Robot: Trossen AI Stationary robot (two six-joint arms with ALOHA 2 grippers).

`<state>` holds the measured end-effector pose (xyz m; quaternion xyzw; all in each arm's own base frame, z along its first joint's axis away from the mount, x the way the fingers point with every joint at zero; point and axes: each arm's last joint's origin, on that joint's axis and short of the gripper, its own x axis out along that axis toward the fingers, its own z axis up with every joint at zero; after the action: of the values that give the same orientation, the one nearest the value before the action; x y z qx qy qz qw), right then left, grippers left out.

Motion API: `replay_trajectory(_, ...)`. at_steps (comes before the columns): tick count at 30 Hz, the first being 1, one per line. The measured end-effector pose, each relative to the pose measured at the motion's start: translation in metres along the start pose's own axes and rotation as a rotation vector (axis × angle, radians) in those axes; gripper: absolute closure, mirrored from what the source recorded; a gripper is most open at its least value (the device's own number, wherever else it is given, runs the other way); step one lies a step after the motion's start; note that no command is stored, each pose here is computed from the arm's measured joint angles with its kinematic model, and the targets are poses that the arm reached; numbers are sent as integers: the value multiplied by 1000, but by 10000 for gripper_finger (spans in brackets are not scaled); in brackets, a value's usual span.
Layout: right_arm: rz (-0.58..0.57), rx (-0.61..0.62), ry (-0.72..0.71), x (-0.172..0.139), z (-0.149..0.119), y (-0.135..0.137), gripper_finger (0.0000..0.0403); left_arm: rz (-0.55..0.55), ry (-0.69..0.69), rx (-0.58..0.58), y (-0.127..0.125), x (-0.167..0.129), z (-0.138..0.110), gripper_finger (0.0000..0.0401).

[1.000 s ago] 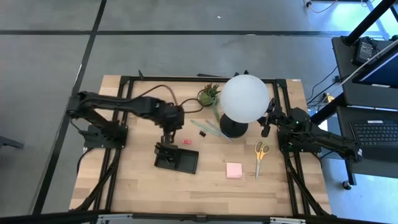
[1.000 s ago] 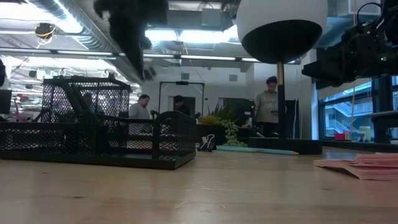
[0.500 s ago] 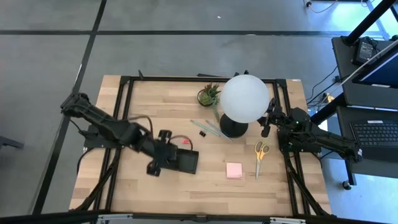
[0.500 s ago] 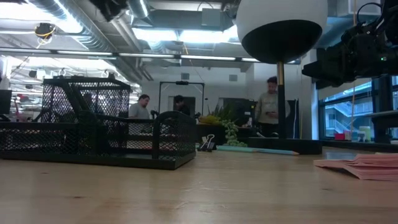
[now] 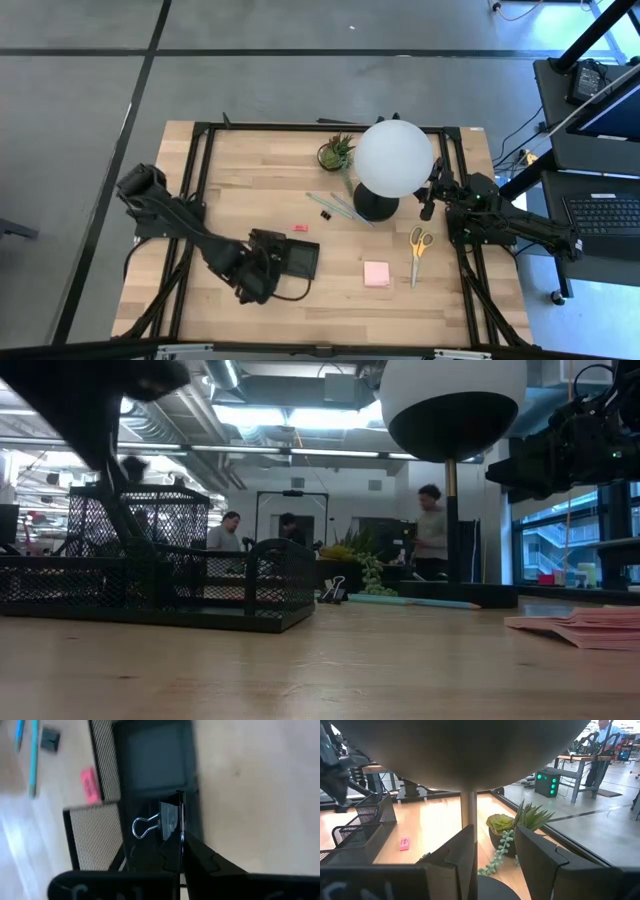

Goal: Pick and place office supplies into organizer
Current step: Put the left black binder clip into the desk organizer

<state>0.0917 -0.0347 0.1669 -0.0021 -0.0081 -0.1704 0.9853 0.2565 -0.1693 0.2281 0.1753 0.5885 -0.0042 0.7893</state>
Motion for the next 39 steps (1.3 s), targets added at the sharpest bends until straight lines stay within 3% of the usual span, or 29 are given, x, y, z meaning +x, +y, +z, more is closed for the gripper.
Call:
replay_trajectory(4, 0, 0, 0, 0, 0, 0, 258, 16, 95, -53, -4, 17, -1, 398)
replay_trajectory(11, 0, 0, 0, 0, 0, 0, 258, 0, 164, -30, -11, 34, 0, 398)
replay_trajectory(28, 0, 0, 0, 0, 0, 0, 258, 10, 161, -27, -11, 36, 0, 397)
replay_trajectory(39, 0, 0, 0, 0, 0, 0, 258, 79, 133, -21, -9, 36, 1, 397)
